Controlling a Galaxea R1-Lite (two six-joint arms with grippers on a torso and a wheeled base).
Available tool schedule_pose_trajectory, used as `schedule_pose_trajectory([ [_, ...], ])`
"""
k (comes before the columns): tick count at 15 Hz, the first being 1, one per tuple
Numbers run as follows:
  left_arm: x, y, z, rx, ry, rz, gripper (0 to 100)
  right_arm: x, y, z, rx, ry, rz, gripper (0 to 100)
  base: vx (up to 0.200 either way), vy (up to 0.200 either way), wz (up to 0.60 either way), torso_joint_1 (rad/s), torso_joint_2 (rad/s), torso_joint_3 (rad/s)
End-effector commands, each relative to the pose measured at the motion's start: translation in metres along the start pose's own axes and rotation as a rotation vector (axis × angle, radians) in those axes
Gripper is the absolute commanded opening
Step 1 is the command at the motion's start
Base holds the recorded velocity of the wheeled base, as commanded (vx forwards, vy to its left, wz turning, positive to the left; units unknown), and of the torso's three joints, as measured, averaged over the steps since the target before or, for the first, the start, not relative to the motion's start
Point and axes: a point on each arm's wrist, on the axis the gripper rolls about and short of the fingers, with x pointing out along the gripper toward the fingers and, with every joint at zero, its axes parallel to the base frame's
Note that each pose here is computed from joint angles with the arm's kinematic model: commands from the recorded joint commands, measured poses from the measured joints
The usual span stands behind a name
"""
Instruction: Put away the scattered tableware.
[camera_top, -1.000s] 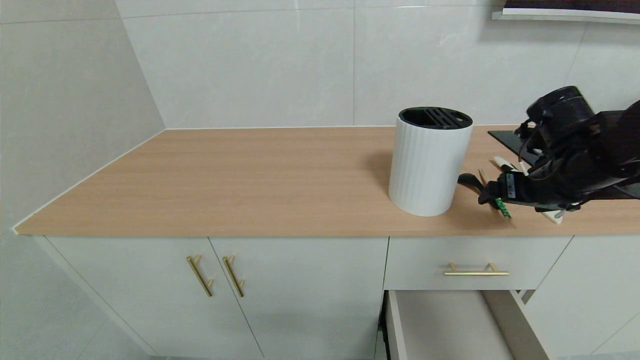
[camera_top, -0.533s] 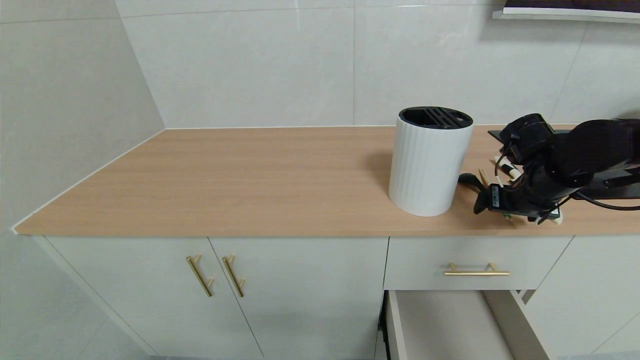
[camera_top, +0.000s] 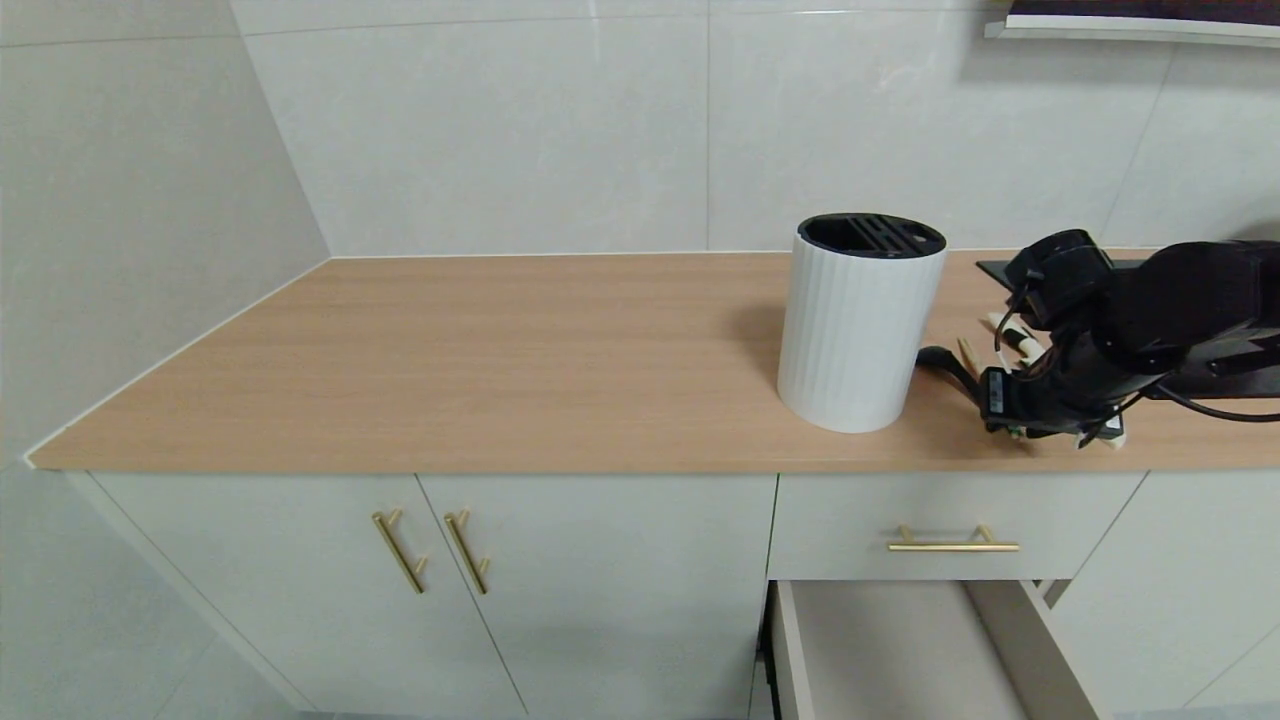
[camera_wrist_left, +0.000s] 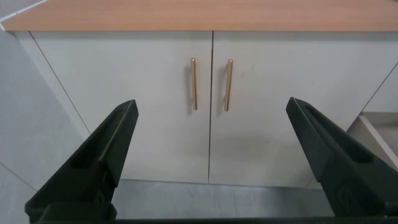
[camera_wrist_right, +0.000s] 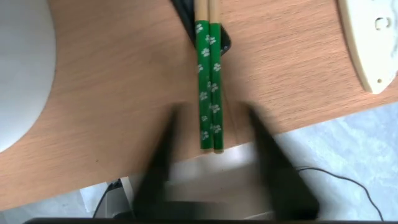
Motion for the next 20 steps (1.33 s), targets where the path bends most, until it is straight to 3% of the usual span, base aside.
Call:
schedule_pose_trajectory([
  [1,0.000,0.000,0.000,0.000,0.001,0.001,100,0.001,0.000,0.000,-0.001,0.003,-0.001,0,0.000,0.000,0.00,0.000,0.00,0.000],
  [6,0.000,0.000,0.000,0.000,0.001,0.001,100,-0.025,-0.007,0.004,0.015,-0.048,0.019,0,0.000,0.000,0.00,0.000,0.00,0.000],
  [9,0.000,0.000,0.000,0.000,0.001,0.001,100,-0.083,-0.028,-0.006,0.034,-0.123,0.075,0,0.000,0.000,0.00,0.000,0.00,0.000],
  [11,0.000,0.000,0.000,0.000,0.001,0.001,100,-0.123,-0.045,-0.023,0.035,-0.149,0.187,0,0.000,0.000,0.00,0.000,0.00,0.000],
  [12,0.000,0.000,0.000,-0.001,0.001,0.001,100,-0.138,-0.052,-0.033,0.009,-0.154,0.246,0,0.000,0.000,0.00,0.000,0.00,0.000],
  [14,0.000,0.000,0.000,0.000,0.001,0.001,100,-0.155,-0.070,-0.072,-0.163,-0.136,0.342,0,0.000,0.000,0.00,0.000,0.00,0.000],
  [20,0.000,0.000,0.000,-0.002,0.000,0.001,100,-0.158,-0.090,-0.123,-0.406,-0.210,0.363,0,0.000,0.000,0.00,0.000,0.00,0.000],
])
